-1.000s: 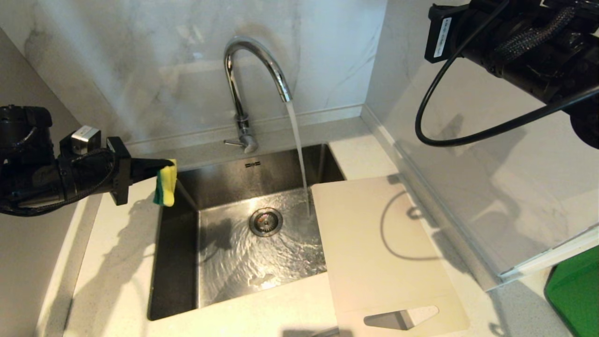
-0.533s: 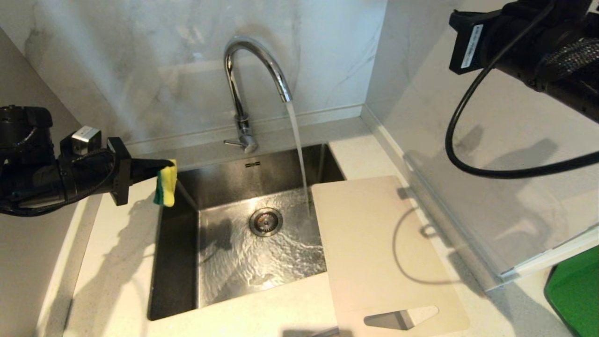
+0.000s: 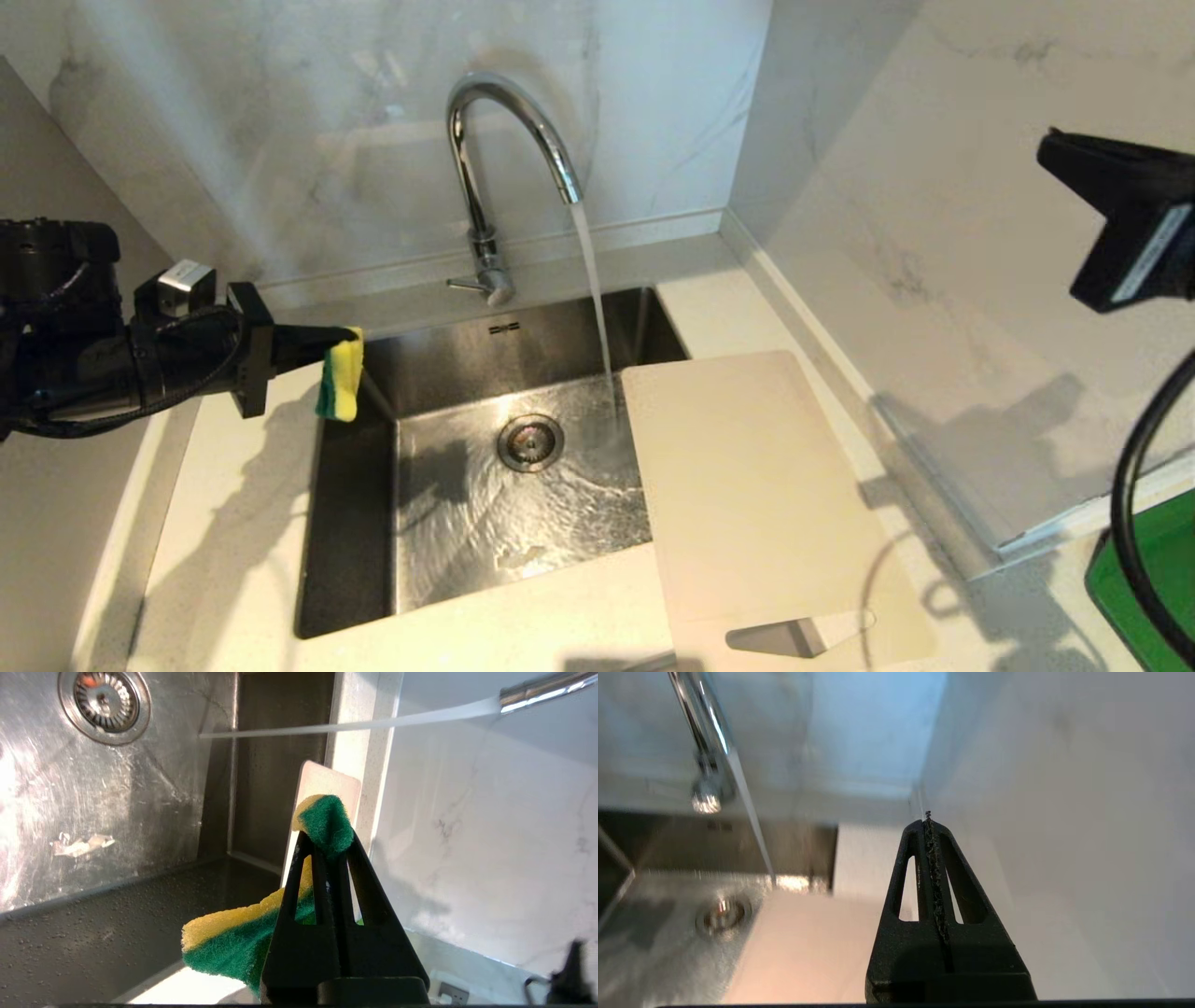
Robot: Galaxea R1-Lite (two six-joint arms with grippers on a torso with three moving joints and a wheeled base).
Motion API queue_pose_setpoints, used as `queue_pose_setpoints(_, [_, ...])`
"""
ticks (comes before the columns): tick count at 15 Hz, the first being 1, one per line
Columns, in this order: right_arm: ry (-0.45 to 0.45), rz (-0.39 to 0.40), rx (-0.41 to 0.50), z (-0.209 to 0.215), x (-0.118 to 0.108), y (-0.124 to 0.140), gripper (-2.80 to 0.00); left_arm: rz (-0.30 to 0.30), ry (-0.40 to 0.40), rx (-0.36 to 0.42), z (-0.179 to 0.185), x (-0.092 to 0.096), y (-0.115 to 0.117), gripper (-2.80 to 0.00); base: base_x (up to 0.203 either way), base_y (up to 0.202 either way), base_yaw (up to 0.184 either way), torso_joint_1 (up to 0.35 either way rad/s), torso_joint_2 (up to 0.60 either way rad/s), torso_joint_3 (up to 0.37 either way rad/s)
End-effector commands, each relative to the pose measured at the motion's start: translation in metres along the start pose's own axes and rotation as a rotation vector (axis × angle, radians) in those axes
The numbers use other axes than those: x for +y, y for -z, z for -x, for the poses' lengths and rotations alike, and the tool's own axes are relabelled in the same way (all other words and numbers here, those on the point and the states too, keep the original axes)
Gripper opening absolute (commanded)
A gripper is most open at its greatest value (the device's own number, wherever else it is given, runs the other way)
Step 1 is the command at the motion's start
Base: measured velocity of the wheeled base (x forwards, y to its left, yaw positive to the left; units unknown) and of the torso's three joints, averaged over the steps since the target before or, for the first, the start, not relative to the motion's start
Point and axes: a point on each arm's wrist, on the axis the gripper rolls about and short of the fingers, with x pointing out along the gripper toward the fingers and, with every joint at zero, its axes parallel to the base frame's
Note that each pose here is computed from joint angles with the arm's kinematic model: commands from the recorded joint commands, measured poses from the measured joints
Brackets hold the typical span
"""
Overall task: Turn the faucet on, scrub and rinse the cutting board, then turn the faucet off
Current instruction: Put down the cleaning cloth
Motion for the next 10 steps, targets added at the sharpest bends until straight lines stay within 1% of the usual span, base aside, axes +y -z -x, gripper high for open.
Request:
queue_pose_setpoints(1, [0.033, -0.017, -0.011, 0.049, -0.001, 0.012, -2.8, 0.007, 0.002, 0.008, -0.002, 0.001, 0.001, -2.8, 0.0, 0.0, 0.0, 0.0, 0.0, 0.0])
queue_pose_setpoints(2, [0.039, -0.032, 0.0, 0.061, 0.0, 0.02, -2.8, 0.005, 0.005, 0.007, -0.001, -0.001, 0.001, -2.8, 0.0, 0.0, 0.0, 0.0, 0.0, 0.0])
queue_pose_setpoints(5, [0.06, -0.044, -0.015, 0.093, 0.001, 0.033, -2.8, 0.006, 0.004, 0.01, -0.002, 0.0, 0.002, -2.8, 0.0, 0.0, 0.0, 0.0, 0.0, 0.0])
queue_pose_setpoints(7, [0.155, -0.014, -0.007, 0.105, -0.004, 0.039, -2.8, 0.011, -0.002, 0.014, -0.004, 0.003, 0.002, -2.8, 0.0, 0.0, 0.0, 0.0, 0.0, 0.0])
queue_pose_setpoints(10, [0.238, 0.019, 0.024, 0.134, 0.0, 0.065, -2.8, 0.011, 0.001, 0.015, -0.003, 0.001, 0.002, -2.8, 0.0, 0.0, 0.0, 0.0, 0.0, 0.0])
